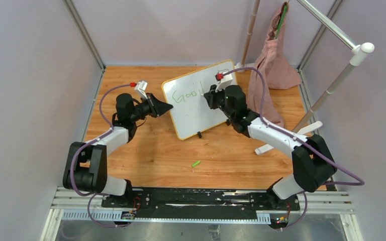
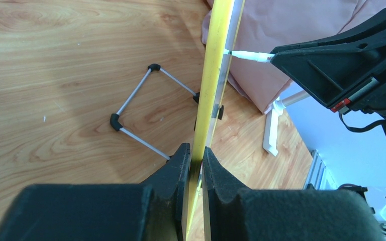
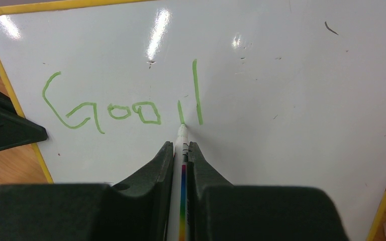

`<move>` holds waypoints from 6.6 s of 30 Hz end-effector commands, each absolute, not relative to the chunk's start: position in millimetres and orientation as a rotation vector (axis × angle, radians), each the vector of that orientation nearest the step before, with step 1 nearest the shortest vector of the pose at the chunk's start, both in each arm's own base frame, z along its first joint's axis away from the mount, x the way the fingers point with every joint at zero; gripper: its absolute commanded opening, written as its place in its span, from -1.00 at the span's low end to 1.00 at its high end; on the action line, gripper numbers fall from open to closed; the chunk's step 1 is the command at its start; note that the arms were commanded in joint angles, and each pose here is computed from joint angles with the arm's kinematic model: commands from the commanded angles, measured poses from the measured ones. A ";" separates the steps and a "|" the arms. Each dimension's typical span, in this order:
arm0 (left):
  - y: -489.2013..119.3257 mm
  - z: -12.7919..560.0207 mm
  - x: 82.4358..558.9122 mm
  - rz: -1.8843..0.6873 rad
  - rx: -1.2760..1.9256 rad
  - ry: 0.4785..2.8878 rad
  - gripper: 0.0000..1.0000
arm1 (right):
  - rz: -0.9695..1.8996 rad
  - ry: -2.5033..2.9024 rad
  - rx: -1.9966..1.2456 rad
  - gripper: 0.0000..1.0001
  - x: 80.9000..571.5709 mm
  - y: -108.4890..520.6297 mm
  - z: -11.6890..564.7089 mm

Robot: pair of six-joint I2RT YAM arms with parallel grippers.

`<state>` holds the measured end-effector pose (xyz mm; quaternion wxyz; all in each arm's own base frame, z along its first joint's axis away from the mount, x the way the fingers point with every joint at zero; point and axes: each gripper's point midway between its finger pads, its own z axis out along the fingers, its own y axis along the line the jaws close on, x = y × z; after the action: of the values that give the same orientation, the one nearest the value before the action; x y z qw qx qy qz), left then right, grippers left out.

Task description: Write a sentence on the whiteboard

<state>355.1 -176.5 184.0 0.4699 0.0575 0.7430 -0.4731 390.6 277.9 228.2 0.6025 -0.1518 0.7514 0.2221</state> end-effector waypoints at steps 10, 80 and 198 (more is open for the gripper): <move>-175.7 201.8 359.2 -1.145 0.172 1.759 -1.00 | 0.450 1.749 -0.289 -1.00 398.6 250.9 232.8; -176.3 206.1 356.8 -1.146 0.190 1.746 -1.00 | 0.491 1.694 -0.280 -1.00 410.5 263.6 259.3; -137.6 155.3 380.7 -0.702 0.310 1.875 -1.00 | 0.456 1.608 -0.351 -1.00 422.3 243.7 261.2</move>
<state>362.2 -165.3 166.6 0.4985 0.1405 0.7676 -0.3775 417.2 251.9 255.0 0.6492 -0.1740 0.7115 0.2049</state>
